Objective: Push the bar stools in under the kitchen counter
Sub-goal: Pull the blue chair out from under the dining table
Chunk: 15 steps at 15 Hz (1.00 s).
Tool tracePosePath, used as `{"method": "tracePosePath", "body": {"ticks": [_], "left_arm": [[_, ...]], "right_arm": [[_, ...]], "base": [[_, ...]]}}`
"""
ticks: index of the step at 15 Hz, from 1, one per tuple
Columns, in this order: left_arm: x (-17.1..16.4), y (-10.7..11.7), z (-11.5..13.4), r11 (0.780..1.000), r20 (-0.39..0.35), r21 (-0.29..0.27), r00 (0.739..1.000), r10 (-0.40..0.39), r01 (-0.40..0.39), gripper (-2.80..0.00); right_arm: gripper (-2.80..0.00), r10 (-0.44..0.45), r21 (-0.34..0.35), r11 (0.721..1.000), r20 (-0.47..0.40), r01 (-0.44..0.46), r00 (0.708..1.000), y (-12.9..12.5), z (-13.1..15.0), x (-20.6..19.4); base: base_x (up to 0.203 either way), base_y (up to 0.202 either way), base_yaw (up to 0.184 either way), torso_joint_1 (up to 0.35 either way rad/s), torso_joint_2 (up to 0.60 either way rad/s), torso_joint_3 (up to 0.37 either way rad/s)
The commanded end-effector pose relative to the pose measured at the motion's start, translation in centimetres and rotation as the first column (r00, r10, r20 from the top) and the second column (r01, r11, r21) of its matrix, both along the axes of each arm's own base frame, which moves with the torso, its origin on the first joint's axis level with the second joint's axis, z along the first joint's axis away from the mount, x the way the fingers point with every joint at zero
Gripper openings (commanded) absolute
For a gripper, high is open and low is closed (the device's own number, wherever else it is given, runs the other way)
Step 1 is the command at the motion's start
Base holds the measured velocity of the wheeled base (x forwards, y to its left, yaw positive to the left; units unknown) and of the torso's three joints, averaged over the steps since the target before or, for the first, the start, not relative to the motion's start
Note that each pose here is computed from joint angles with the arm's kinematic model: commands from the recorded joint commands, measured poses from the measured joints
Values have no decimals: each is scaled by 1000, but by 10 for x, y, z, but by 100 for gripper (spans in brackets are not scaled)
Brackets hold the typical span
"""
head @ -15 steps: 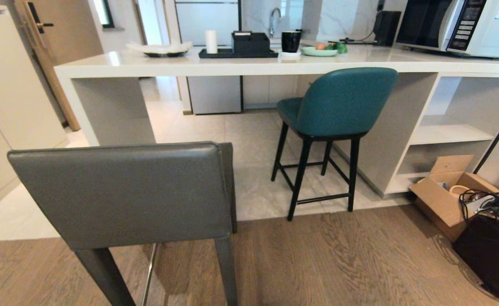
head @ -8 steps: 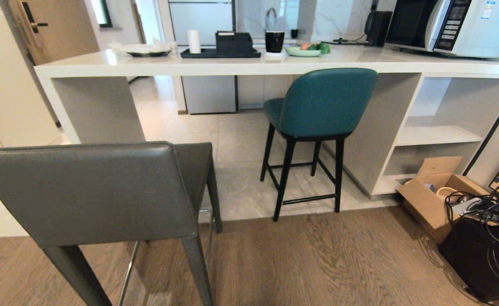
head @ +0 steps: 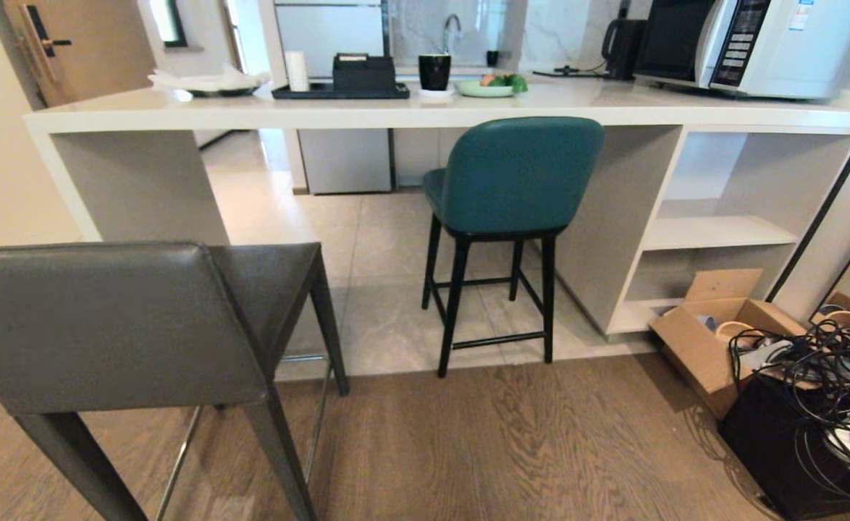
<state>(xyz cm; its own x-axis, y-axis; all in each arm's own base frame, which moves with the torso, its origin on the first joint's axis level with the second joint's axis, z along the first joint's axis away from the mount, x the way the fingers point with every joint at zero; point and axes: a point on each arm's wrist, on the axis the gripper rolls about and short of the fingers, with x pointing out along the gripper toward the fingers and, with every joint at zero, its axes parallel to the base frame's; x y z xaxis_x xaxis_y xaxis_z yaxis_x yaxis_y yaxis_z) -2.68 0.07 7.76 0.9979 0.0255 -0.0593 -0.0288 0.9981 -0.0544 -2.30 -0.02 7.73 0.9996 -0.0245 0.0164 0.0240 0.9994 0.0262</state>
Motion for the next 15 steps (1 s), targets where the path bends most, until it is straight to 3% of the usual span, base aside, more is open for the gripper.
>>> {"method": "tracePosePath", "body": {"ticks": [1,6,12,15], "left_arm": [[0,0,0,1000,-2,-1,1000,1,-1,-280],[0,0,0,1000,-2,-2,1000,1,-1,-280],[0,0,0,1000,-2,-4,1000,-2,2,-280],[0,0,0,1000,-2,-3,1000,-2,2,-280]], "right_arm": [[-280,-1,0,1000,-1,1,1000,0,0,0],[-280,-2,3,1000,-1,2,1000,0,0,0],[-280,-2,3,1000,-1,2,1000,0,0,0],[-280,-2,3,1000,-1,2,1000,0,0,0]], "base": [[0,-193,2,1,-2,2],[0,-166,2,3,3,1],[0,0,0,0,0,0],[143,0,1,3,1,1]]}}
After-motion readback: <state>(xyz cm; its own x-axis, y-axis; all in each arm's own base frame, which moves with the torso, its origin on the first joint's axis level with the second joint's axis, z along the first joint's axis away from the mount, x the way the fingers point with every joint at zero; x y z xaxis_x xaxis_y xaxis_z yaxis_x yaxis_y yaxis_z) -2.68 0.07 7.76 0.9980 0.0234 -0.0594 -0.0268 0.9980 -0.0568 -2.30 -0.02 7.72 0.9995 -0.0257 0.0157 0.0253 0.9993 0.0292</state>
